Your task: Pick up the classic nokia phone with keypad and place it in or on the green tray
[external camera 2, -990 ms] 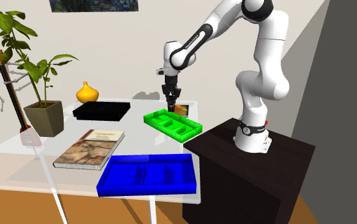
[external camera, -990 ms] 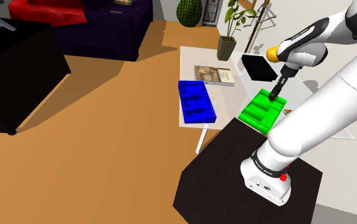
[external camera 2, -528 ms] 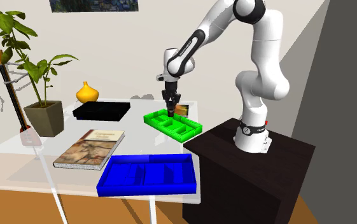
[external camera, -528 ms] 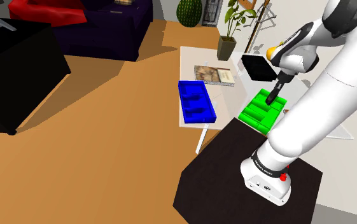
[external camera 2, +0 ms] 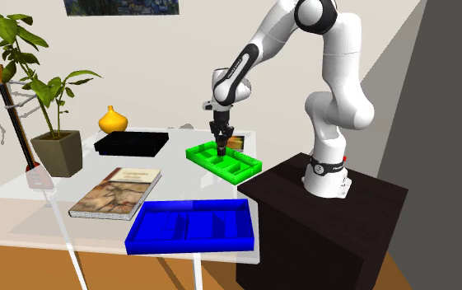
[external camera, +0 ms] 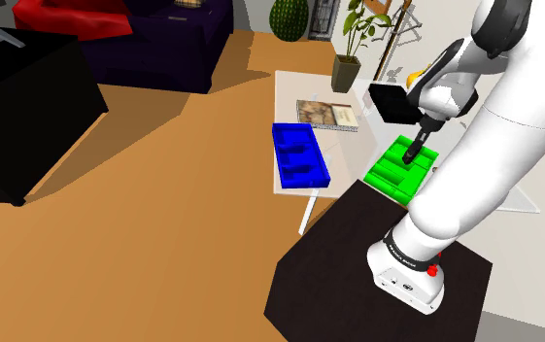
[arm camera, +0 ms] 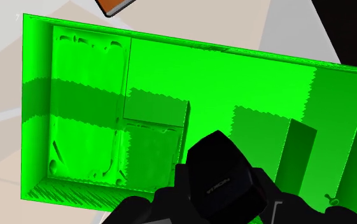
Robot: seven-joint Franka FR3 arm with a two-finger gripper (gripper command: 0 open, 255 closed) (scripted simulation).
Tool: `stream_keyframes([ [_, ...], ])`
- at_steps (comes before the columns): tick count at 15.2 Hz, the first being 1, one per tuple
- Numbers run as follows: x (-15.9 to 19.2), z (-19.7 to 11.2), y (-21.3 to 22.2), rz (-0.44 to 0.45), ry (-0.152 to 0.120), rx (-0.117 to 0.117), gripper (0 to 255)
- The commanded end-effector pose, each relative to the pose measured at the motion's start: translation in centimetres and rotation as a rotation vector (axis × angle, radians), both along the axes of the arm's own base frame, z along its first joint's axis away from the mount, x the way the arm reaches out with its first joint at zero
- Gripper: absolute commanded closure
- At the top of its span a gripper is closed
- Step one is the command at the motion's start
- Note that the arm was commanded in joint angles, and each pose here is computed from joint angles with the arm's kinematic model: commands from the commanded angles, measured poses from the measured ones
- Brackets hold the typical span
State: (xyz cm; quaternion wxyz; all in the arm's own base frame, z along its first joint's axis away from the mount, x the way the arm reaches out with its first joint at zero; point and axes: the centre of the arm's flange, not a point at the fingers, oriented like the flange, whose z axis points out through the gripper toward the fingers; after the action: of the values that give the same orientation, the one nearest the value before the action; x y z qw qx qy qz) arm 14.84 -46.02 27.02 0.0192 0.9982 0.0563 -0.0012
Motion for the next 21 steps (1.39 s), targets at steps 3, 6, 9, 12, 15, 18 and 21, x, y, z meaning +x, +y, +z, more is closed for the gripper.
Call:
stream_keyframes([
  [3,0.0,-0.1,0.0,0.000,0.001,0.000,255],
  [6,0.0,-0.1,0.0,0.000,0.001,0.000,0],
  [9,0.0,-0.1,0.0,0.000,0.001,0.000,0],
  [12,0.0,3.9,0.2,0.000,0.001,0.000,0],
  [15,0.0,4.9,0.2,0.000,0.001,0.000,0],
  [18,0.0,4.9,0.2,0.000,0.001,0.000,0],
  [21,0.0,4.9,0.2,0.000,0.001,0.000,0],
])
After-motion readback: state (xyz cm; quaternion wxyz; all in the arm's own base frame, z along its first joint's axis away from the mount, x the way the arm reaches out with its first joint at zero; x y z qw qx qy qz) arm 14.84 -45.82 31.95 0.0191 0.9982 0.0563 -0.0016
